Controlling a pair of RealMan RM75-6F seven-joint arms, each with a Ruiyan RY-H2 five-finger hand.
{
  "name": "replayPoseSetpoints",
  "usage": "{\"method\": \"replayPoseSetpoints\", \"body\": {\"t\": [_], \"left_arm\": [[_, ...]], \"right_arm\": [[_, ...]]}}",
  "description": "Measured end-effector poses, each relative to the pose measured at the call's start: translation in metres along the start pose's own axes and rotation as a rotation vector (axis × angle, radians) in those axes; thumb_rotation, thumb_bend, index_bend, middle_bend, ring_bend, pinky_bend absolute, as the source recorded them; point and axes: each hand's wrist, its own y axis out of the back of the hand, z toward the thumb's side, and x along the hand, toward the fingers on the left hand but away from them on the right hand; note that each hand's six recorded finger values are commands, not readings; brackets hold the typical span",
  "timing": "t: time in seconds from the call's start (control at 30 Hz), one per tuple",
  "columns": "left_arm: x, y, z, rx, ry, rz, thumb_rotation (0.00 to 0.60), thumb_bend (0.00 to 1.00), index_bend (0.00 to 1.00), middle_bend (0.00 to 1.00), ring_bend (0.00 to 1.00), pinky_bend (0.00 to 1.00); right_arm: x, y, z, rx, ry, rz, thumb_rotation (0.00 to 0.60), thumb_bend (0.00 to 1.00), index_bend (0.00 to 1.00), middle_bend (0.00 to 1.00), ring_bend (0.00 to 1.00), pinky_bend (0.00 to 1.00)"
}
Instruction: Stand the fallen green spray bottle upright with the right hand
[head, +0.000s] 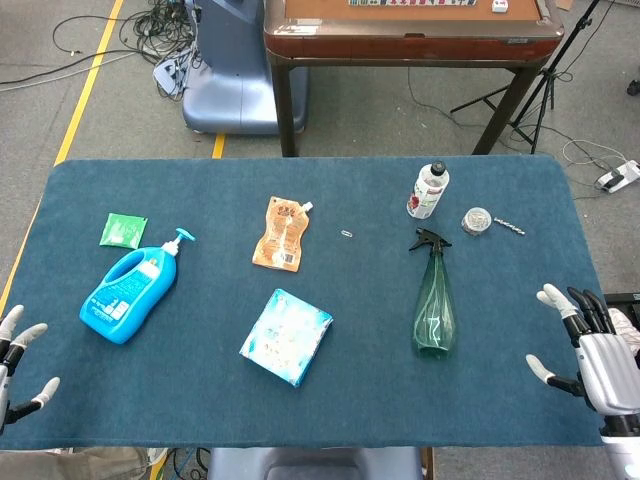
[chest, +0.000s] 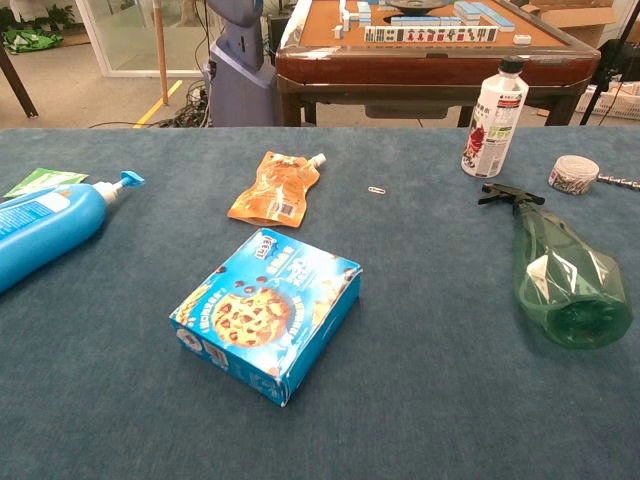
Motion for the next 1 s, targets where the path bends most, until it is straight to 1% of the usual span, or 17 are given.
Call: {"method": "replayPoseSetpoints", "body": {"t": [0.3, 0.37, 0.43, 0.47, 0.5, 0.57, 0.67, 0.73, 0.8, 0.83, 0.9, 1.0], "left_arm": [[-0.001, -0.001, 0.000, 0.000, -0.002, -0.002, 0.600, 0.26, 0.20, 0.02, 0.05, 0.04], [-0.001, -0.001, 0.000, 0.000, -0.003, 0.000, 0.600, 0.26, 0.20, 0.02, 0.05, 0.04], [-0.002, -0.001, -0.001, 0.000, 0.000, -0.001, 0.600, 0.25, 0.20, 0.02, 0.04, 0.04], [-0.002, -0.001, -0.001, 0.002, 0.002, -0.003, 0.600, 0.26, 0.20, 0.02, 0.04, 0.04], [-0.002, -0.001, -0.002, 0.003, 0.002, -0.004, 0.600, 0.26, 0.20, 0.02, 0.04, 0.04], [-0.002, -0.002, -0.002, 0.005, 0.001, -0.006, 0.600, 0.26, 0.20, 0.02, 0.04, 0.04], [-0.002, -0.002, -0.001, 0.002, 0.000, -0.006, 0.600, 0.26, 0.20, 0.02, 0.04, 0.04], [-0.003, -0.003, -0.001, 0.003, 0.000, -0.007, 0.600, 0.26, 0.20, 0.02, 0.04, 0.04], [-0.003, -0.003, 0.000, 0.004, 0.000, -0.008, 0.600, 0.26, 0.20, 0.02, 0.04, 0.04], [-0.003, -0.004, 0.000, 0.004, 0.000, -0.009, 0.600, 0.26, 0.20, 0.02, 0.04, 0.04], [-0.004, -0.004, -0.001, 0.004, 0.002, -0.010, 0.600, 0.26, 0.20, 0.02, 0.04, 0.04], [-0.004, -0.004, -0.001, 0.003, 0.004, -0.007, 0.600, 0.26, 0.20, 0.02, 0.04, 0.04]], "right_arm": [[0.001, 0.000, 0.000, 0.006, -0.005, 0.012, 0.600, 0.20, 0.09, 0.22, 0.05, 0.00], [0.000, 0.000, -0.001, 0.009, -0.007, 0.018, 0.600, 0.15, 0.09, 0.24, 0.06, 0.00], [-0.002, 0.000, 0.000, 0.008, -0.005, 0.025, 0.600, 0.04, 0.09, 0.26, 0.07, 0.00], [-0.002, 0.000, 0.001, 0.005, -0.002, 0.034, 0.600, 0.01, 0.09, 0.27, 0.07, 0.00], [-0.003, 0.000, 0.002, 0.004, 0.000, 0.042, 0.600, 0.01, 0.09, 0.27, 0.07, 0.00], [-0.006, 0.000, 0.003, 0.011, 0.006, 0.065, 0.600, 0.05, 0.09, 0.27, 0.07, 0.00], [-0.013, 0.000, 0.003, 0.040, 0.006, 0.103, 0.600, 0.24, 0.09, 0.27, 0.07, 0.00], [-0.019, 0.000, 0.003, 0.055, 0.001, 0.123, 0.600, 0.42, 0.09, 0.26, 0.07, 0.00], [-0.026, -0.001, 0.004, 0.067, -0.001, 0.149, 0.600, 0.52, 0.10, 0.25, 0.07, 0.00], [-0.029, -0.002, 0.004, 0.070, -0.001, 0.160, 0.600, 0.54, 0.12, 0.25, 0.07, 0.00], [-0.037, -0.004, 0.005, 0.077, 0.001, 0.185, 0.600, 0.55, 0.15, 0.25, 0.07, 0.00], [-0.049, -0.008, 0.007, 0.087, 0.001, 0.216, 0.600, 0.55, 0.16, 0.24, 0.07, 0.00]]}}
